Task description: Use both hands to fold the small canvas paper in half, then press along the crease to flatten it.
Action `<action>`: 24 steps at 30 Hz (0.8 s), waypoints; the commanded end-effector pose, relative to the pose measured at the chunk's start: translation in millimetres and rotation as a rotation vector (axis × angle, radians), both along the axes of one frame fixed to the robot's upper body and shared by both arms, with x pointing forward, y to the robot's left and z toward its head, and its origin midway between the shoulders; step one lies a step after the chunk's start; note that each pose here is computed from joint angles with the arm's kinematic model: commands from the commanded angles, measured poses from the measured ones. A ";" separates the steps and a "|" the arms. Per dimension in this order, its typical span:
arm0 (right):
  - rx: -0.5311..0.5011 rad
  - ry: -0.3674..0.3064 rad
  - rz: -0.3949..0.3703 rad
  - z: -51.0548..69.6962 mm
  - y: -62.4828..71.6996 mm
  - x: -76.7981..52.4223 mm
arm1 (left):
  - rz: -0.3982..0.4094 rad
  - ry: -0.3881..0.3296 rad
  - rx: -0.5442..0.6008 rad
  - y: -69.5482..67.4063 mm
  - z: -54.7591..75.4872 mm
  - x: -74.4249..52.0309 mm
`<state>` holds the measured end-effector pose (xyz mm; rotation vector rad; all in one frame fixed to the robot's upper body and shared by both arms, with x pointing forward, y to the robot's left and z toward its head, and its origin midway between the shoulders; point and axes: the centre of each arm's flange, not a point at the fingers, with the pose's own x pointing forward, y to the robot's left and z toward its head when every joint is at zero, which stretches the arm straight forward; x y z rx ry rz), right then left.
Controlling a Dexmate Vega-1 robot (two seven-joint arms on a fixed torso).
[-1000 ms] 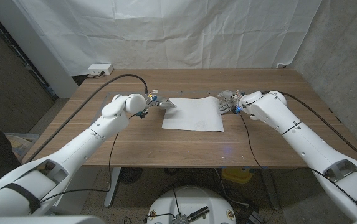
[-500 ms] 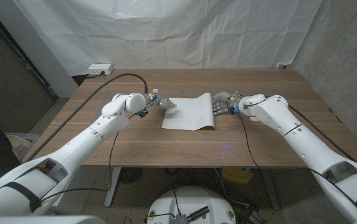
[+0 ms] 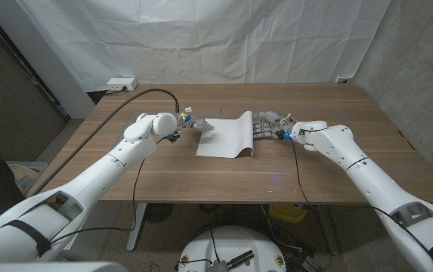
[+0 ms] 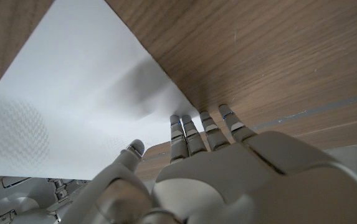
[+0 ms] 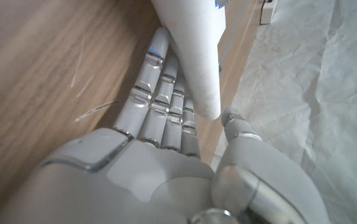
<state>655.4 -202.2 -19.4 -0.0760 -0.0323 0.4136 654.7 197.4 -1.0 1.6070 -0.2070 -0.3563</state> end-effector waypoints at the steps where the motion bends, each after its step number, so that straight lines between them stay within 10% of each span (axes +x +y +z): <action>1: 0.188 0.038 0.193 -7.9 -0.9 7.9 | 0.013 0.041 0.010 5.0 -8.0 4.8; 24: 0.495 0.074 0.396 -24.7 -1.3 14.0 | 0.007 0.035 0.014 1.7 -5.2 4.7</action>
